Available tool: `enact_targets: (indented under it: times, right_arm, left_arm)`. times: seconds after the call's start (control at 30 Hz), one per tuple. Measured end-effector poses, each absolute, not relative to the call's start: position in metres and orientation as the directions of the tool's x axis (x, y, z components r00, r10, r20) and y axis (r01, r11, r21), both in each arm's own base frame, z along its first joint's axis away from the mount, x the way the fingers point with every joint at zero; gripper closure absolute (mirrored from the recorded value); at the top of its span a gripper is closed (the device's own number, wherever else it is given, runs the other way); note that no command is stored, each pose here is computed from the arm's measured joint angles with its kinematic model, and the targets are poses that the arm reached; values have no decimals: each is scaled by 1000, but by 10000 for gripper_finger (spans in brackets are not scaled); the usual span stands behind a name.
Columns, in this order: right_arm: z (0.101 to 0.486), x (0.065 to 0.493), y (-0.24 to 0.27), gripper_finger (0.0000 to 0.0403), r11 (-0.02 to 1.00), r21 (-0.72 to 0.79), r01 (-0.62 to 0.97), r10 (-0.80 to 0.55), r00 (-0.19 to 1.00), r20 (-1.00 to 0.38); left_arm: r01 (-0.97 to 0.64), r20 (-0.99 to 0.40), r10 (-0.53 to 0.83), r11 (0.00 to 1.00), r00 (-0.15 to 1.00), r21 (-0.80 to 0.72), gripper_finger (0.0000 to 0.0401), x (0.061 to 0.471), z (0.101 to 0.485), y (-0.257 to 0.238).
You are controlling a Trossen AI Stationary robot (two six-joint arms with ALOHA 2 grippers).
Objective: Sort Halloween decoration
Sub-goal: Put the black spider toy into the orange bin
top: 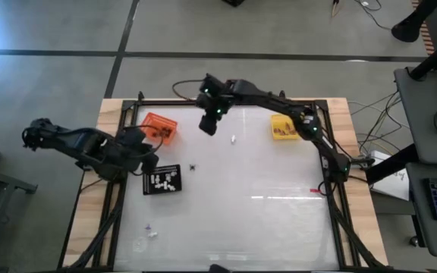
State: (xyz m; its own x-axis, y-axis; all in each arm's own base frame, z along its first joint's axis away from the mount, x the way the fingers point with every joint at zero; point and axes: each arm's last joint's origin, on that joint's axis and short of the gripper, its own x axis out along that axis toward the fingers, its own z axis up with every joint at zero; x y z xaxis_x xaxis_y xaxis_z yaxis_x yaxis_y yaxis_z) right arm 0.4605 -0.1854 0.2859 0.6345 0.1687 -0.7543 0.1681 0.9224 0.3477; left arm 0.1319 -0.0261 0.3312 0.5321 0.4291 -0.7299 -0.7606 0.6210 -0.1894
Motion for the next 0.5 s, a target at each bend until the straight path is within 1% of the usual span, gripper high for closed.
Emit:
enact_targets:
  times: [0.1,0.17,0.23,0.37,0.5]
  right_arm:
    - [317,445,-182,316,945,251,212,56,649,-759]
    - [334,435,-180,316,951,208,229,7,655,-755]
    - [349,426,-177,316,951,187,246,-22,658,-753]
    - [376,406,-171,316,948,151,279,-78,668,-740]
    - [396,391,-166,316,932,118,343,-154,668,-729]
  left_arm:
    - [-768,-750,415,612,516,-190,314,139,328,-25]
    - [-758,-751,414,629,515,-172,314,142,328,-24]
    - [-749,-755,418,647,506,-144,314,145,327,-23]
    - [-756,-769,438,648,466,-89,314,152,323,-17]
    - [-740,-805,411,671,427,-50,314,162,318,-9]
